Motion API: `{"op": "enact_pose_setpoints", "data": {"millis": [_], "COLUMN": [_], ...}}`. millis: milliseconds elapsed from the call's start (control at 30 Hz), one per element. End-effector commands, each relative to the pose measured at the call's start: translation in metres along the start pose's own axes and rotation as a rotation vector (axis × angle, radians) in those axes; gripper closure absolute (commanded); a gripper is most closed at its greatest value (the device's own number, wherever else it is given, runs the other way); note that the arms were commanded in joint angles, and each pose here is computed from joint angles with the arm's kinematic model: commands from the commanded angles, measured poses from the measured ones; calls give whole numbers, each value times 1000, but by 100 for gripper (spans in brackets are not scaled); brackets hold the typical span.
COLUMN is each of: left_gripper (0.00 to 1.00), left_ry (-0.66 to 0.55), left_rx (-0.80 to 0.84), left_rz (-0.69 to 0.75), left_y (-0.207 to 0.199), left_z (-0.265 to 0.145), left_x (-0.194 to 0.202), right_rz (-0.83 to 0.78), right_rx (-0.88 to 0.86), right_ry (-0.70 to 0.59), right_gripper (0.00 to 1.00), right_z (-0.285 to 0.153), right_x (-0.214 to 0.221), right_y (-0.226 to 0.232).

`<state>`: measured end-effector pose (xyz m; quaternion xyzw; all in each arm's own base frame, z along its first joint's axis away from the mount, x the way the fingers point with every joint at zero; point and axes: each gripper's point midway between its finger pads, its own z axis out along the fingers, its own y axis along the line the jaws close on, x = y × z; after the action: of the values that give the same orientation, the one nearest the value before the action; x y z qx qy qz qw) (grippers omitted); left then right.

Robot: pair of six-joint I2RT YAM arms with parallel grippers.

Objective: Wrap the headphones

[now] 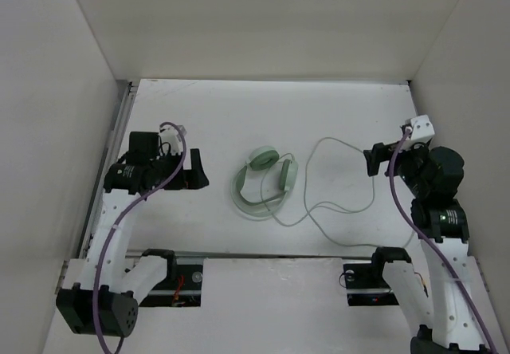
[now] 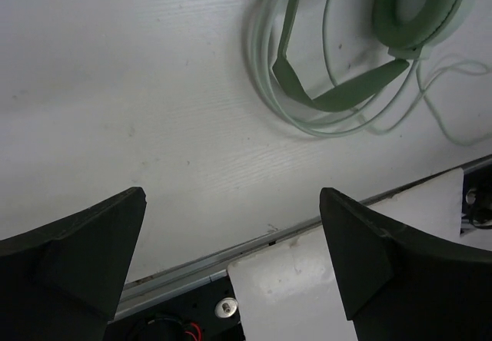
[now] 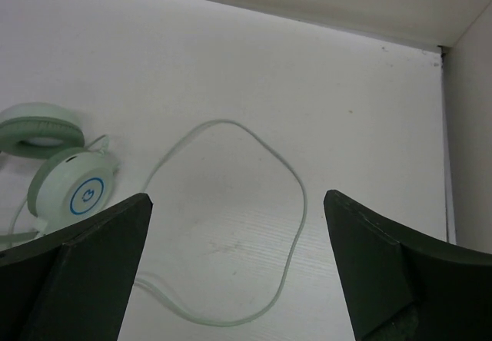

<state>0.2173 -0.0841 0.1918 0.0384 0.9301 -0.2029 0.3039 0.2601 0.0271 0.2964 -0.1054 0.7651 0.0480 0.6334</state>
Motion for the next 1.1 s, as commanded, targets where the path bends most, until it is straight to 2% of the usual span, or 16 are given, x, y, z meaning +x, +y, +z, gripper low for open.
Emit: {"op": "enact_pose_setpoints", "data": {"millis": [0,233,500,700,833,1000,1067], "left_gripper": [3,8,12,15,21,37,47], "left_ry": [28,101,88,111,137,135,142], "left_rx": [18,24,-32,-36,-63,-160,-209], "left_rz": [-7,11,-46,-3,-29,2,18], "left_y": [-3,-4,-11,-44,-53,-46,-38], "left_z": [18,59,107,136,150,169,175], "left_x": [9,26,10,11,22,37,44], "right_rz": [-25,40,63,77,81,98,105], "right_rx": [-76,-164,-192,-186,-165,-143,-138], "right_ry": [-43,9,16,13,10,-3,-20], "right_gripper": [0,0,0,0,0,0,0], "right_z": [0,12,29,40,39,36,35], "right_x": [-4,15,18,18,18,15,10], "right_y": [19,37,39,35,29,21,19]}}
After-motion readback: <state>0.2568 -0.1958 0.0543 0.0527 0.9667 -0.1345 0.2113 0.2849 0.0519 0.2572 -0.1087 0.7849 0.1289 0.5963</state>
